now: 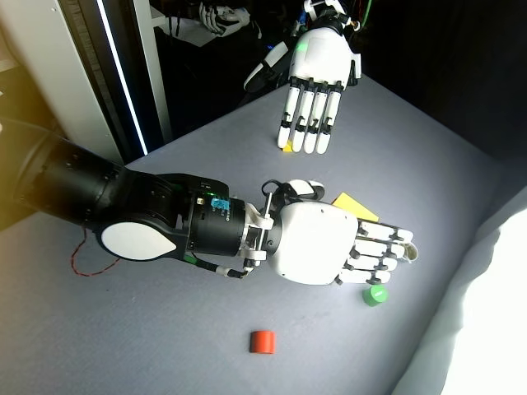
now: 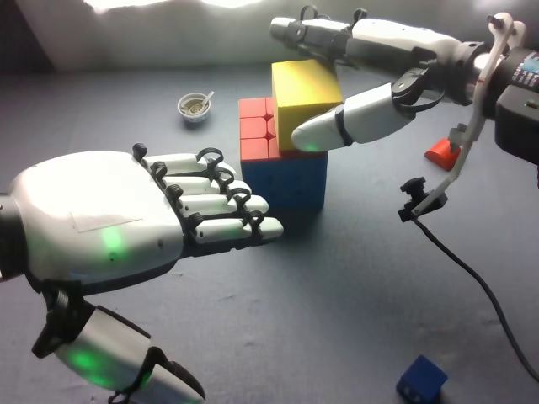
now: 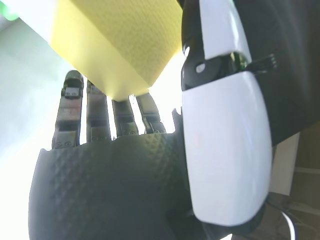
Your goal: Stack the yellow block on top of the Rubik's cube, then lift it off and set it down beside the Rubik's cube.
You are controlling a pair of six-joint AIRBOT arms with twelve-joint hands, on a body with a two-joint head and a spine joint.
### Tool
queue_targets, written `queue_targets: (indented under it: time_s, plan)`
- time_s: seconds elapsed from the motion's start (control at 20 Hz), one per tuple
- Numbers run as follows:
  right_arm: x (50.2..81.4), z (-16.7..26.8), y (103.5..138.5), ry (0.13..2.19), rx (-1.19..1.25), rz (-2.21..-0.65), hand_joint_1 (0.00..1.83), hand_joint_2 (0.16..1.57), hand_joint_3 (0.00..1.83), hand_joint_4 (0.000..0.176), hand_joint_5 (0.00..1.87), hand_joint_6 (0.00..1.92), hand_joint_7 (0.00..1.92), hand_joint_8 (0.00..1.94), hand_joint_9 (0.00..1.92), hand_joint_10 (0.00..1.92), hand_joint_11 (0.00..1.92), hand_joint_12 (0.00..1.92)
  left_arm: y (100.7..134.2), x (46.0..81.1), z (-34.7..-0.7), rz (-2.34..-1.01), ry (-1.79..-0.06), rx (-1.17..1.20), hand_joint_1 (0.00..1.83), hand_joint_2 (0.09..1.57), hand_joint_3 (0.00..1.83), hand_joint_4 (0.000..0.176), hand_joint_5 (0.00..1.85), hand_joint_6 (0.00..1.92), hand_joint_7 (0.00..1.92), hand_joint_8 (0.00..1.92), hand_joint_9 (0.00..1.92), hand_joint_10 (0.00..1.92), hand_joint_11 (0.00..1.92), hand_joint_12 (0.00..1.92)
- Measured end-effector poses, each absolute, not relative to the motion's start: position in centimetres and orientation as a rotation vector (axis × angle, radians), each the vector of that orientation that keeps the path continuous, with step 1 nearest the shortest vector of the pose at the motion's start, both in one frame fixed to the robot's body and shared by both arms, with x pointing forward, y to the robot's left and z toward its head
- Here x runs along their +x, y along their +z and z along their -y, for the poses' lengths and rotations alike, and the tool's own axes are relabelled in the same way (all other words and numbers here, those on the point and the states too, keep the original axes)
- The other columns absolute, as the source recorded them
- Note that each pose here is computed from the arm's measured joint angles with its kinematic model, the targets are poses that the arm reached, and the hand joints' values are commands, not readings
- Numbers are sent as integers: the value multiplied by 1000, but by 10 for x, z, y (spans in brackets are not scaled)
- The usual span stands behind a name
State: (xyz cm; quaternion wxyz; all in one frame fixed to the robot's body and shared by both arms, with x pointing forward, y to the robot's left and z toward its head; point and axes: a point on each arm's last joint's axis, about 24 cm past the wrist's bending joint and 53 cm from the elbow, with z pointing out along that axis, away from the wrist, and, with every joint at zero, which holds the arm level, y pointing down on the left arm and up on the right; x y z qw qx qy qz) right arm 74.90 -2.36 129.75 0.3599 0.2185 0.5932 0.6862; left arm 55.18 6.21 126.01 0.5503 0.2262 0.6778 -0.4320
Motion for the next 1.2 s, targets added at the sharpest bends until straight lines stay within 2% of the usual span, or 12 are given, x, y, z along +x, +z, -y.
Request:
queue_targets:
  time_s: [0.05, 0.15, 0.2, 0.3, 0.35, 0.4, 0.45, 0.5, 0.6, 0.65, 0.8, 1.2]
  plan:
    - [749, 24, 1297, 1769, 561, -1528, 1250, 1083, 0, 0, 198, 24, 126, 26, 93, 30, 0, 671, 1260, 552, -62, -1604, -1023, 535, 234, 874, 0, 0, 124, 1, 142, 2, 153, 1, 0, 365]
    - [748, 24, 1298, 1776, 558, -1519, 1313, 1096, 0, 0, 392, 54, 429, 53, 313, 195, 0, 1255, 1260, 549, -59, -1606, -1028, 541, 215, 878, 2, 0, 111, 0, 133, 0, 154, 0, 0, 392]
    - [748, 24, 1300, 1781, 554, -1513, 1323, 1098, 0, 0, 426, 42, 478, 37, 302, 315, 0, 1347, 1260, 547, -58, -1605, -1031, 545, 210, 879, 3, 0, 106, 0, 129, 0, 152, 0, 0, 391]
    - [747, 24, 1301, 1783, 550, -1509, 1323, 1098, 0, 0, 426, 42, 478, 37, 302, 315, 0, 1347, 1259, 544, -55, -1605, -1037, 552, 210, 879, 3, 0, 106, 0, 129, 0, 152, 0, 0, 391]
    - [747, 24, 1301, 1784, 550, -1509, 1300, 1129, 7, 0, 634, 138, 688, 138, 422, 612, 40, 1528, 1260, 544, -55, -1607, -1044, 546, 203, 882, 3, 0, 101, 0, 122, 1, 132, 3, 0, 344]
    - [747, 24, 1301, 1784, 551, -1508, 1218, 1214, 0, 0, 676, 1079, 865, 999, 584, 870, 236, 1598, 1259, 544, -55, -1611, -1045, 541, 221, 883, 1, 0, 121, 3, 139, 3, 152, 6, 0, 381]
    - [747, 24, 1302, 1788, 548, -1503, 1333, 1215, 0, 0, 688, 1283, 885, 1230, 677, 1499, 322, 1720, 1258, 545, -56, -1617, -1042, 533, 232, 891, 2, 0, 115, 1, 134, 3, 146, 4, 0, 361]
    - [747, 25, 1303, 1788, 545, -1500, 1359, 1155, 0, 0, 849, 1062, 963, 1174, 779, 1376, 424, 1687, 1258, 547, -57, -1626, -1045, 517, 179, 902, 3, 0, 99, 1, 123, 2, 135, 2, 0, 338]
    - [747, 25, 1305, 1790, 538, -1494, 1208, 1179, 7, 0, 794, 1164, 919, 1265, 728, 1299, 350, 1751, 1259, 551, -60, -1626, -1038, 508, 220, 888, 0, 0, 135, 4, 157, 5, 164, 5, 0, 387]
    - [747, 26, 1306, 1787, 534, -1493, 1322, 1174, 2, 0, 803, 1136, 932, 1217, 748, 1404, 350, 1745, 1260, 551, -60, -1623, -1039, 505, 246, 893, 1, 0, 145, 6, 165, 6, 167, 5, 0, 394]
    - [743, 32, 1312, 1757, 481, -1492, 1208, 1179, 0, 0, 790, 1180, 930, 1240, 743, 1299, 343, 1744, 1262, 553, -63, -1617, -1034, 501, 210, 909, 4, 0, 129, 2, 151, 2, 161, 3, 0, 399]
    - [694, 56, 1329, 1792, 431, -1483, 1211, 1175, 0, 0, 803, 1141, 933, 1253, 735, 1281, 350, 1728, 1265, 555, -66, -1617, -1044, 475, 222, 903, 0, 0, 127, 1, 156, 1, 170, 1, 0, 374]
